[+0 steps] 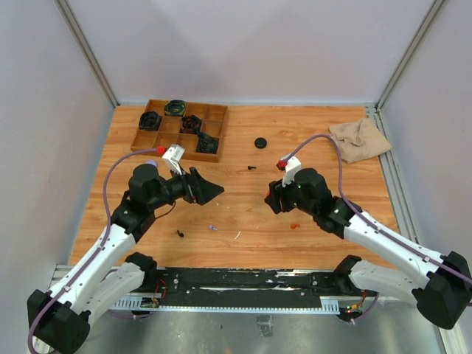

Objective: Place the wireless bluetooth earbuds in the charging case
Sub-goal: Pick up the charging case at the center of the board.

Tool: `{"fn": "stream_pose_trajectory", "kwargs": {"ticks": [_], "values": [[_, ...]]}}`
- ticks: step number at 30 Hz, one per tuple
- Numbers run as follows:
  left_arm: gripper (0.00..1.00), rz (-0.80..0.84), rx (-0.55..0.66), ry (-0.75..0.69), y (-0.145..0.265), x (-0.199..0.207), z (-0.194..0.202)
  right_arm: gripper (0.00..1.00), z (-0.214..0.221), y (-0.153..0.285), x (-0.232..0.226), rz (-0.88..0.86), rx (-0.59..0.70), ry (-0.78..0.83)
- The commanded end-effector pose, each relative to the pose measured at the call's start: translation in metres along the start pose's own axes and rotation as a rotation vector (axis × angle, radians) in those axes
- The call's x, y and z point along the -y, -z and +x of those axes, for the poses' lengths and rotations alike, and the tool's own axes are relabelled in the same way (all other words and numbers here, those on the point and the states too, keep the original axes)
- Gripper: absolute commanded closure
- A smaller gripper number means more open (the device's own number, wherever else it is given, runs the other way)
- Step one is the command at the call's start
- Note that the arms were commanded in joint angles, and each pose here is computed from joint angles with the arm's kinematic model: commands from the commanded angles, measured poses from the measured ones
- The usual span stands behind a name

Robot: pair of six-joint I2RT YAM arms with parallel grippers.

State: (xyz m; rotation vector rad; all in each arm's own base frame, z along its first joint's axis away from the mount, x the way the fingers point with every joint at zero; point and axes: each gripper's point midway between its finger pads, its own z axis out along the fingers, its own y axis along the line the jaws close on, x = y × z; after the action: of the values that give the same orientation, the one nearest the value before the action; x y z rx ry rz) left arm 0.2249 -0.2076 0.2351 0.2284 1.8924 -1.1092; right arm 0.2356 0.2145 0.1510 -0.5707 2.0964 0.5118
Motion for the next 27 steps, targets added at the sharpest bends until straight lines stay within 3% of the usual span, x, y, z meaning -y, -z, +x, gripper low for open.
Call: {"fn": "stream_pose_trajectory", "kwargs": {"ticks": [1,13,27], "values": [[0.10,0.094,0.032,0.062,-0.012,0.023,-0.005,0.63,-0.031,0.000,-0.023,-0.024,0.166,0.081],[0.20,0.111,-0.043,0.077,-0.047,0.041,0.011,0.63,-0.057,0.005,-0.081,-0.174,0.370,0.356],[0.38,0.141,-0.079,0.077,-0.064,0.048,0.021,0.62,-0.069,-0.003,-0.103,-0.224,0.422,0.483]]}}
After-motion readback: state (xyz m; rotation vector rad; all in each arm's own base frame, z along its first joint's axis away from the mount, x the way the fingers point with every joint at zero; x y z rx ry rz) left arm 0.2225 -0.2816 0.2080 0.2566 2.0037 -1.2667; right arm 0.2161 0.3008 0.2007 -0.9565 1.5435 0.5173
